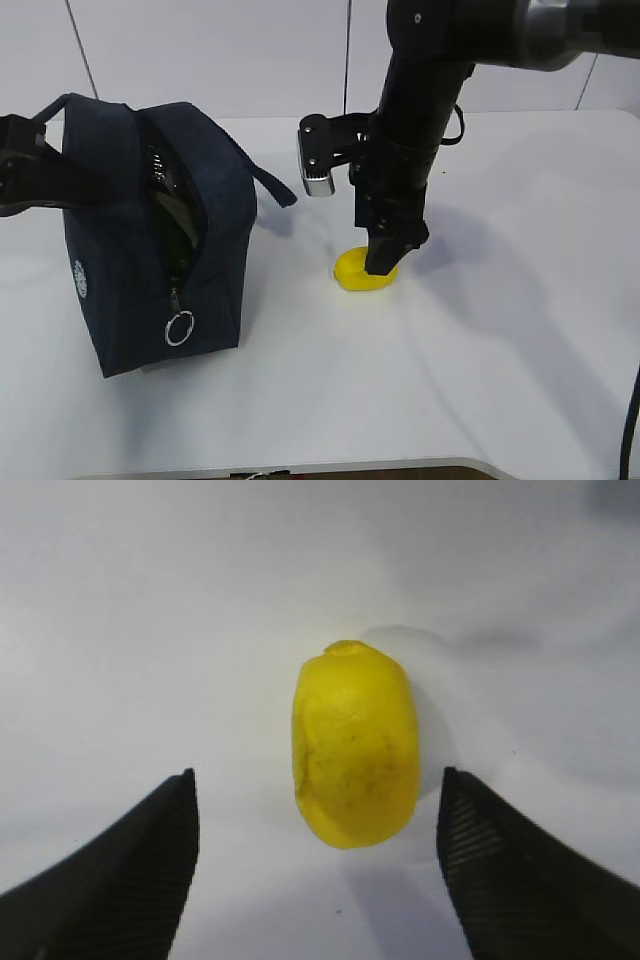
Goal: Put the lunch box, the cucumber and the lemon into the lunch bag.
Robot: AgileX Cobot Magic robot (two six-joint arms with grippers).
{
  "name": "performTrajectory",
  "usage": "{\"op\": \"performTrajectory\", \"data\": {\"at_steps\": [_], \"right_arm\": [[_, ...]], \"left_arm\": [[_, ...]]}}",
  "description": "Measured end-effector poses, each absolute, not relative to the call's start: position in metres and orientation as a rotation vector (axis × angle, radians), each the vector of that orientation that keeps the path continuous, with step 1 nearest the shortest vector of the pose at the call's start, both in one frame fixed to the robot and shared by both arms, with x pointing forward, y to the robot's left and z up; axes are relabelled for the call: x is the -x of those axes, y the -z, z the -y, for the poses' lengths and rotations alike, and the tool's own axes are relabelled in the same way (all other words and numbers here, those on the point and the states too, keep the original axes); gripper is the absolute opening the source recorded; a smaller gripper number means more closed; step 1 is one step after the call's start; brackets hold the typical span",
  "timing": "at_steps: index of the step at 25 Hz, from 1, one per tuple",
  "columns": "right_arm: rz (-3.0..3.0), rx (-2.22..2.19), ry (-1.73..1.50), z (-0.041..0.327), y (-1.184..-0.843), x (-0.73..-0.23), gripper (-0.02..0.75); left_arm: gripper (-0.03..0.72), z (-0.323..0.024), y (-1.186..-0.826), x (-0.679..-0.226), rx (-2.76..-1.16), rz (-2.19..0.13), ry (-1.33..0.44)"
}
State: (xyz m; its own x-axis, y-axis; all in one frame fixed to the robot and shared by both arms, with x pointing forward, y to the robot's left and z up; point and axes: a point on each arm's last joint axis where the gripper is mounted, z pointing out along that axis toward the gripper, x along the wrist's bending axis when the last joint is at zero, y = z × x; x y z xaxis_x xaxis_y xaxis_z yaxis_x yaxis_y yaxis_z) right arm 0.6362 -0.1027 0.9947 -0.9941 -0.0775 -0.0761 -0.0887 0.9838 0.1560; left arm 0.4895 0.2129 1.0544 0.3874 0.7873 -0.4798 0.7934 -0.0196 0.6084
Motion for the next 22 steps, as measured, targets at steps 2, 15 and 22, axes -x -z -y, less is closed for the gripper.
{"op": "performTrajectory", "data": {"at_steps": [2,15,22], "right_arm": [[-3.074,0.127,-0.238,0.102,-0.988,-0.637,0.587],[-3.087,0.121,-0.224,0.099,-0.963,-0.645,0.587],[-3.090,0.125,-0.205,0.099,-0.956,-0.647,0.587]], "left_arm": [[-0.009,-0.213,-1.054,-0.490,-1.782,-1.382,0.009],[-0.009,-0.213,-1.054,-0.489,-1.784,-1.380,0.008],[-0.009,-0.213,-1.054,-0.489,-1.784,-1.380,0.008]]}}
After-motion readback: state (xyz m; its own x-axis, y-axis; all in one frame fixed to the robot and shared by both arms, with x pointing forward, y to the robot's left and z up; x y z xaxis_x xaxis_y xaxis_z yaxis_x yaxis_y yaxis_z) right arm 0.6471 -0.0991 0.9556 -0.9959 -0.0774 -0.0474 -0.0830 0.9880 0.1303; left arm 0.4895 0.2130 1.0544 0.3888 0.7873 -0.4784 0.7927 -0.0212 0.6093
